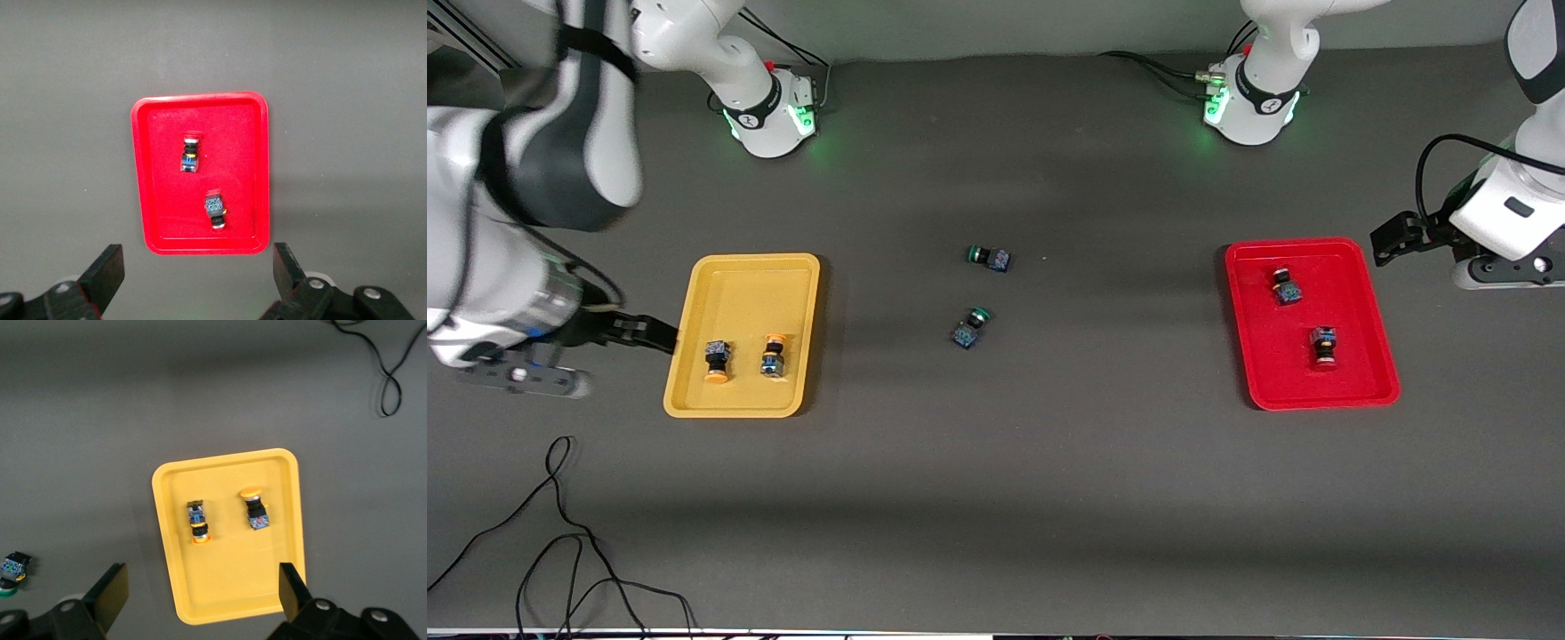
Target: Place red and yellow buttons in trays
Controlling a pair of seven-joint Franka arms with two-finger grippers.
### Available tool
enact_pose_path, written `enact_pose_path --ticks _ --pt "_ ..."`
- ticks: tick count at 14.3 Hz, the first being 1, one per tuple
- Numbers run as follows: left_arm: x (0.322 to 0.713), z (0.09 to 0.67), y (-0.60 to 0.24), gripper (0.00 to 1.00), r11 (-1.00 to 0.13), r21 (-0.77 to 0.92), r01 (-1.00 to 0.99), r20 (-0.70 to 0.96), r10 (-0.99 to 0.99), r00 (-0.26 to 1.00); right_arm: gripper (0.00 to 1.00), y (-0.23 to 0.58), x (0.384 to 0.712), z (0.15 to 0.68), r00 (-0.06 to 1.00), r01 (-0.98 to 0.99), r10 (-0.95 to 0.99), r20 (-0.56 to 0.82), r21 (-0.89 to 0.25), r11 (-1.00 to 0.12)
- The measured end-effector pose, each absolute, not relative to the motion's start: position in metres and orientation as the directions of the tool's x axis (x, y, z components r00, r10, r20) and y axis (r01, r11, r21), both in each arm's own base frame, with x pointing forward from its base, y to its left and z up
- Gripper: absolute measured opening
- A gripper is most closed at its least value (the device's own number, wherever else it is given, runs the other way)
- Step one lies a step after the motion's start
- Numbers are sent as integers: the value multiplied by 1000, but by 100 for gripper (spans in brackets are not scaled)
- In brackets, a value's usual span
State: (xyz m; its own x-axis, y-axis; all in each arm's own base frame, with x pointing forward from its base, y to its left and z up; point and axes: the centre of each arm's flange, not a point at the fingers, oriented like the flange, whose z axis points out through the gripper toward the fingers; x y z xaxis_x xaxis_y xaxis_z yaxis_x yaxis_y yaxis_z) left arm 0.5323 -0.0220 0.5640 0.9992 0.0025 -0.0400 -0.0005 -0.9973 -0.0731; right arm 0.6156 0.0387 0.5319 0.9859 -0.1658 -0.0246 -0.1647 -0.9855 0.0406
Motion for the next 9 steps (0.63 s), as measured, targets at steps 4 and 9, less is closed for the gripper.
enact_pose_path --ticks 4,9 --pt "531 569 -17 100 -997 -78 8 -47 12 999 100 -5 595 570 984 -180 -180 -7 -68 -981" --pt "529 568 -16 100 -997 -79 8 -66 13 998 100 -35 573 565 981 -192 -191 -24 -63 -979"
